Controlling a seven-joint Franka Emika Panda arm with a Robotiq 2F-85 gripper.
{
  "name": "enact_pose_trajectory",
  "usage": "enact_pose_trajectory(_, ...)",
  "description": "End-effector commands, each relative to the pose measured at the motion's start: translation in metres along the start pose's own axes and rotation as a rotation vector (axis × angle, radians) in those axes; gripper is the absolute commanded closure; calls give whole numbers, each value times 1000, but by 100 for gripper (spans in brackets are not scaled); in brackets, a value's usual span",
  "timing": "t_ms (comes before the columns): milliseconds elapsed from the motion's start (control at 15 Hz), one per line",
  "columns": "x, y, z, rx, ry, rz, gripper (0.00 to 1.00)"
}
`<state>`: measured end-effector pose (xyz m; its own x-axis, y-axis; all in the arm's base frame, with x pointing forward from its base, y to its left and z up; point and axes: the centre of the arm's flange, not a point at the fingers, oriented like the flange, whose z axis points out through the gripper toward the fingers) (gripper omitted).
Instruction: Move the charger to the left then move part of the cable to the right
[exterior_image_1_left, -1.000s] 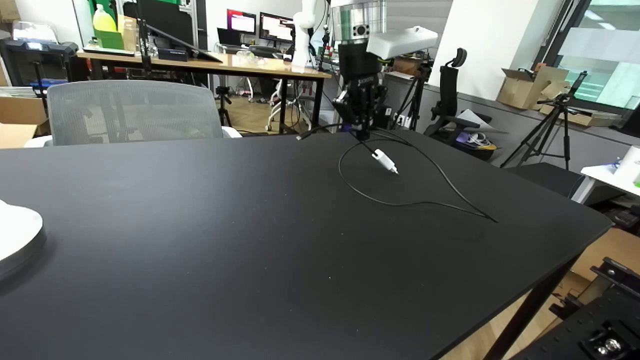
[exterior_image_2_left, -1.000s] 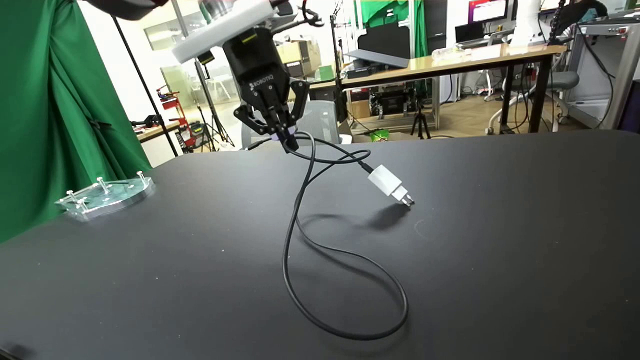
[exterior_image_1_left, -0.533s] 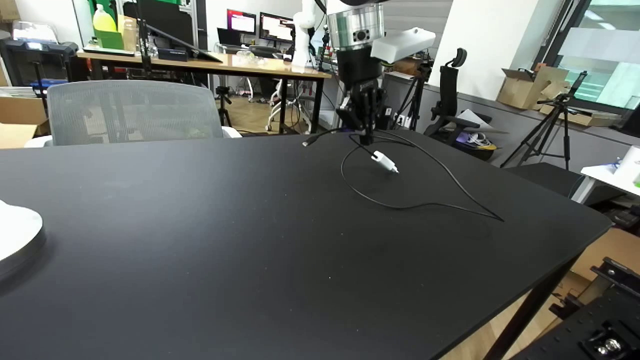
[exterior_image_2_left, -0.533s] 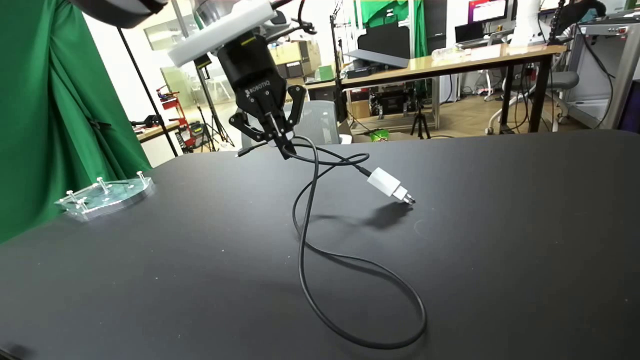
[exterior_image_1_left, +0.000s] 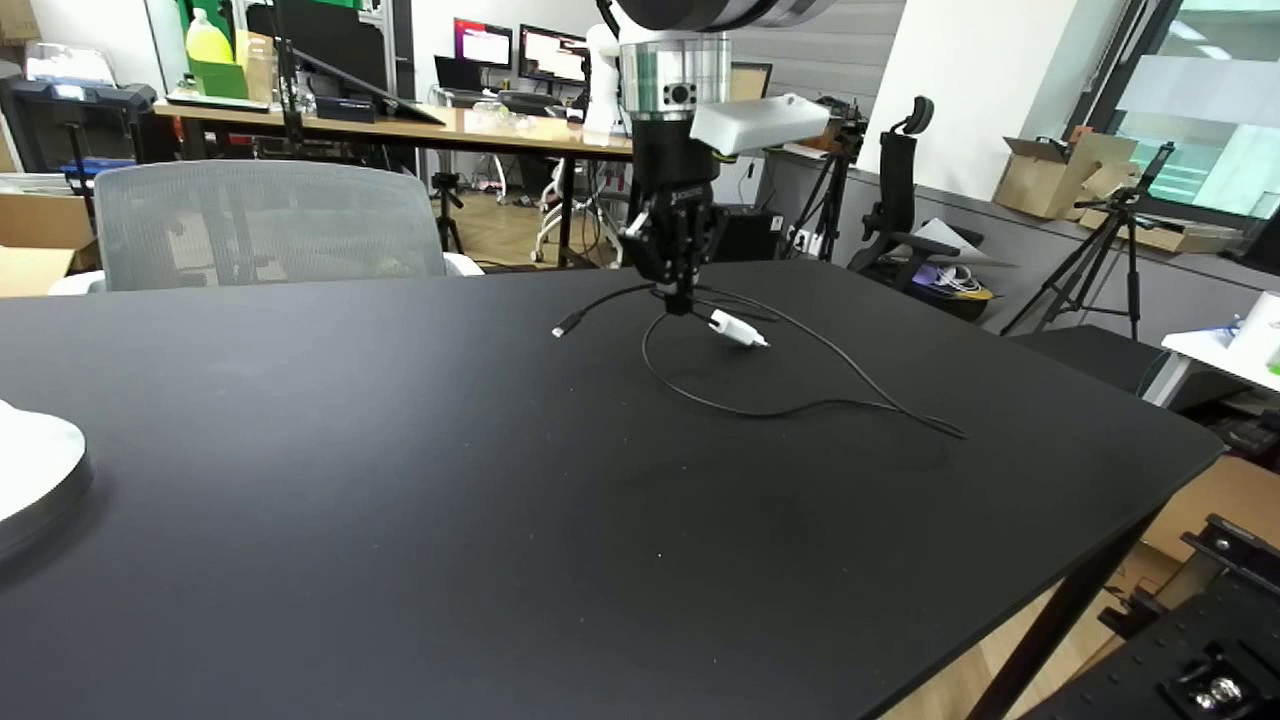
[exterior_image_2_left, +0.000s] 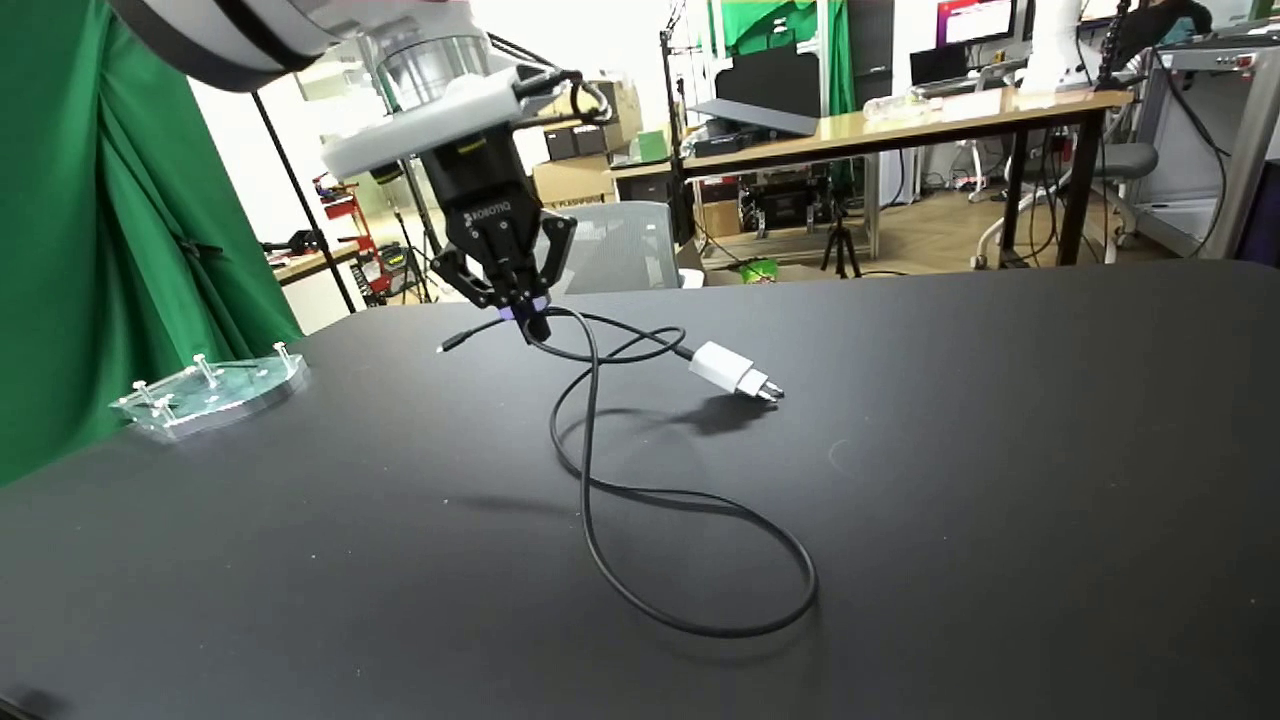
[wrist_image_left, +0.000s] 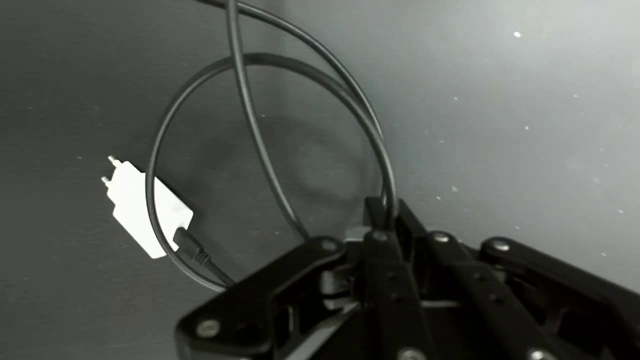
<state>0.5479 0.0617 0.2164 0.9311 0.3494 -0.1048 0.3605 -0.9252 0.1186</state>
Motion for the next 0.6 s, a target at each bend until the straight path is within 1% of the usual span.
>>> enact_pose_trajectory(0, 17, -17, -2, 98, 62, 63, 98)
enact_pose_trajectory(67, 19, -23, -2, 114, 78, 86, 98)
enact_pose_trajectory(267, 22, -31, 7, 118, 87, 150, 98)
enact_pose_trajectory(533, 21, -34, 27, 127, 36, 165, 98)
